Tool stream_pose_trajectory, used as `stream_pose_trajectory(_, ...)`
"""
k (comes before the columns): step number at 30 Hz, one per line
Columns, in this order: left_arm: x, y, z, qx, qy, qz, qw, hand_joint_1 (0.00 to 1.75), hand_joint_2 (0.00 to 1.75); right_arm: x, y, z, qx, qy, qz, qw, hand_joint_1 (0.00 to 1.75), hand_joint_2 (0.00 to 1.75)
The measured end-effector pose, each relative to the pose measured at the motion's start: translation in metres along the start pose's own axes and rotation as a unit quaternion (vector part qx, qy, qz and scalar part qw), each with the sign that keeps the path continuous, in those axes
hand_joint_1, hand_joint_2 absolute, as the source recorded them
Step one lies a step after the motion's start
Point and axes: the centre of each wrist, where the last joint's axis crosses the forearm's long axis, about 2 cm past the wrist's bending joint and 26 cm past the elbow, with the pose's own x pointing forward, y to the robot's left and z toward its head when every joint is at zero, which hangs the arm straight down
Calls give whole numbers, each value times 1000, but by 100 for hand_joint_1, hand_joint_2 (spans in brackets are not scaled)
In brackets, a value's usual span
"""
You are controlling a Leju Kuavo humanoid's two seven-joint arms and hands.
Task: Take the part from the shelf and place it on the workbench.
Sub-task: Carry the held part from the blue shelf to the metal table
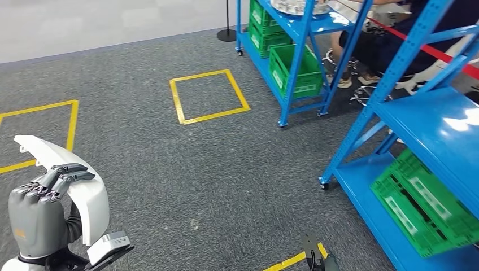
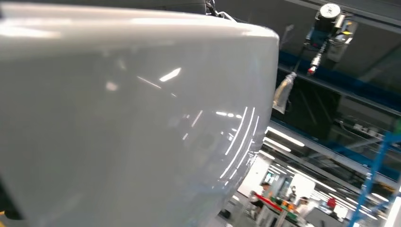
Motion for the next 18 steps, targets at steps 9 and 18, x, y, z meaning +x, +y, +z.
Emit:
stream_pose_trajectory(9, 7, 0, 5, 0, 14, -8, 1000, 175, 175, 1, -5, -2, 9, -10, 26, 1000, 0, 0)
stream_pose_trajectory(18, 12, 3, 11, 0, 13, -15, 1000, 175, 175, -1, -10, -3, 11, -6, 30, 999, 0, 0)
